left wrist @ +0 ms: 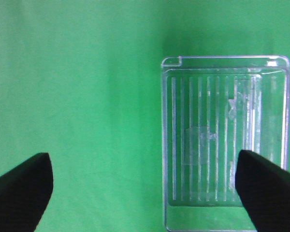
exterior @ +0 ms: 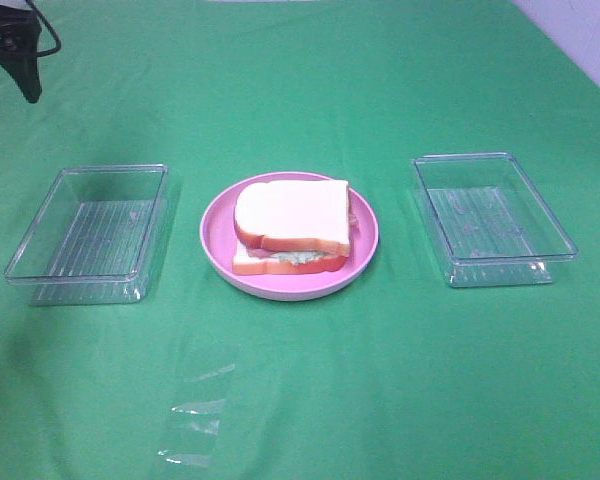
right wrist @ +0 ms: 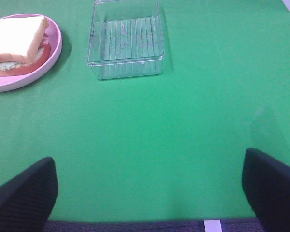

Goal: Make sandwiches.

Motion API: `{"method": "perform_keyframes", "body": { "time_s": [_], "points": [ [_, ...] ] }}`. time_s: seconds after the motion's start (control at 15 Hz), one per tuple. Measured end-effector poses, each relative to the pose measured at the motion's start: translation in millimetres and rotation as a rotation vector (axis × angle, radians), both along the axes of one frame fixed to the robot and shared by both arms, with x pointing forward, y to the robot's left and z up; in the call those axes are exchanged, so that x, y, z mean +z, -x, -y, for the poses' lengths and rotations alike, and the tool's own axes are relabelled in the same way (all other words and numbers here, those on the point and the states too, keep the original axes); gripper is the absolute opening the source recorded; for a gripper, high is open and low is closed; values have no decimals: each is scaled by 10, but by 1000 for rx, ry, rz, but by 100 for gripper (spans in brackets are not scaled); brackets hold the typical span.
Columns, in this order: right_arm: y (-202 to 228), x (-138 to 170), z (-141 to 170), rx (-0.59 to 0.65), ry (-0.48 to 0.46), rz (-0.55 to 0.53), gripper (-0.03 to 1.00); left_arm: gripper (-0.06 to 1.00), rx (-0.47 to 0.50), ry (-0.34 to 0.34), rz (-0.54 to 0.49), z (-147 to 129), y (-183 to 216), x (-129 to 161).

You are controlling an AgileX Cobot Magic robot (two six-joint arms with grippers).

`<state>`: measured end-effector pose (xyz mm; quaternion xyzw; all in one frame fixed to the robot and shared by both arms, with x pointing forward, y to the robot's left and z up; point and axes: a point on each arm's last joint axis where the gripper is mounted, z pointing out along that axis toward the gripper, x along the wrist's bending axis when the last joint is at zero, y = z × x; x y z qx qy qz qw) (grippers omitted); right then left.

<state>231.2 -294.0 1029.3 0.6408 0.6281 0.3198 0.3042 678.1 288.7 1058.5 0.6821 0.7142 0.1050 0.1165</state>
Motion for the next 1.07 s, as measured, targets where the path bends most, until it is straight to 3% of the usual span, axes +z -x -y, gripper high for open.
{"method": "perform_keyframes", "body": {
  "time_s": [0.27, 0.33, 0.6, 0.87, 1.07],
  "points": [
    [0, 0, 0, 0, 0, 0, 98, 94, 13, 14, -4, -102, 2, -1],
    [0, 0, 0, 0, 0, 0, 98, 94, 12, 66, -4, -49, 39, 23],
    [0, 0, 0, 0, 0, 0, 98, 94, -12, 77, -68, -1, 469, 50],
    [0, 0, 0, 0, 0, 0, 98, 94, -19, 52, -126, -31, 1301, 123],
    [0, 0, 0, 0, 0, 0, 98, 94, -21, 50, -33, -45, 2178, 289]
  ]
}}
